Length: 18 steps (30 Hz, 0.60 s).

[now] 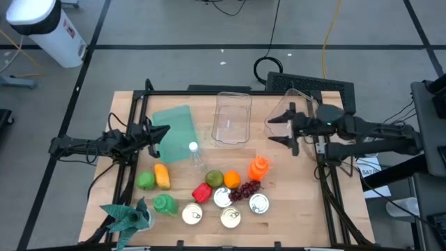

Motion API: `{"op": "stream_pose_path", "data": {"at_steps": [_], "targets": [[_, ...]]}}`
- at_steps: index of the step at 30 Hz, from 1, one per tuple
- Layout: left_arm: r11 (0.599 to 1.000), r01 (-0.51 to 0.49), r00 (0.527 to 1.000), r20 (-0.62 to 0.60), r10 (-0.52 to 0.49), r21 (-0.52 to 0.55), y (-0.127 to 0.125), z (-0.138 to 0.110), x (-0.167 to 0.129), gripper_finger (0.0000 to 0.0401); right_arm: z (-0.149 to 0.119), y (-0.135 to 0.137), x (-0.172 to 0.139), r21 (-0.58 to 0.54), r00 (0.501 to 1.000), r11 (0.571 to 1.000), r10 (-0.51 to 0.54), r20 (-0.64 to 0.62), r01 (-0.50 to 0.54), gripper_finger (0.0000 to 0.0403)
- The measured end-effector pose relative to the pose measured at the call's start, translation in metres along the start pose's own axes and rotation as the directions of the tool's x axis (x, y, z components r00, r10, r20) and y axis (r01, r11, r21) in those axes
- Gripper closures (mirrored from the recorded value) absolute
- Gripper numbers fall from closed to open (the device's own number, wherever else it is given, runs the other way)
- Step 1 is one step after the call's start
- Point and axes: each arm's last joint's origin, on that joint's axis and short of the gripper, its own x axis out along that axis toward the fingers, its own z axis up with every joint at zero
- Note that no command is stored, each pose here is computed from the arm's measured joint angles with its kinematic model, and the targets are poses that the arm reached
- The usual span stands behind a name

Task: Pick & Place Food Item
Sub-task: Put the orange water bottle into the right transparent bin

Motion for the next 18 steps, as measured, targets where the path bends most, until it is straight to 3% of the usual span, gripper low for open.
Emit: {"op": "stream_pose_path", "data": {"at_steps": [2, 7, 14, 18], "targets": [[1.0, 0.001, 1.0, -0.016, 0.0, 0.002, 0.0, -0.002, 0.0, 0.0375, 0.011, 0.005, 0.009, -0.044, 0.996, 0.999, -0.01, -0.089, 0.006, 0.0115], [1.0, 0.0, 0.998, -0.057, 0.0, 0.006, 0.0, -0.006, 0.0, 0.0375, 0.036, 0.027, 0.032, -0.165, 0.959, 0.982, 0.042, -0.279, -0.091, 0.0115], [1.0, 0.0, 0.998, -0.066, 0.0, -0.002, 0.0, -0.007, 0.0, 0.0375, 0.03, 0.058, 0.068, -0.23, 0.844, 0.95, 0.058, -0.534, -0.211, 0.0114], [1.0, -0.001, 0.998, -0.066, -0.001, -0.024, 0.0, -0.007, 0.0, 0.0375, 0.018, 0.069, 0.08, -0.279, 0.794, 0.915, 0.067, -0.604, -0.29, 0.0114]]}}
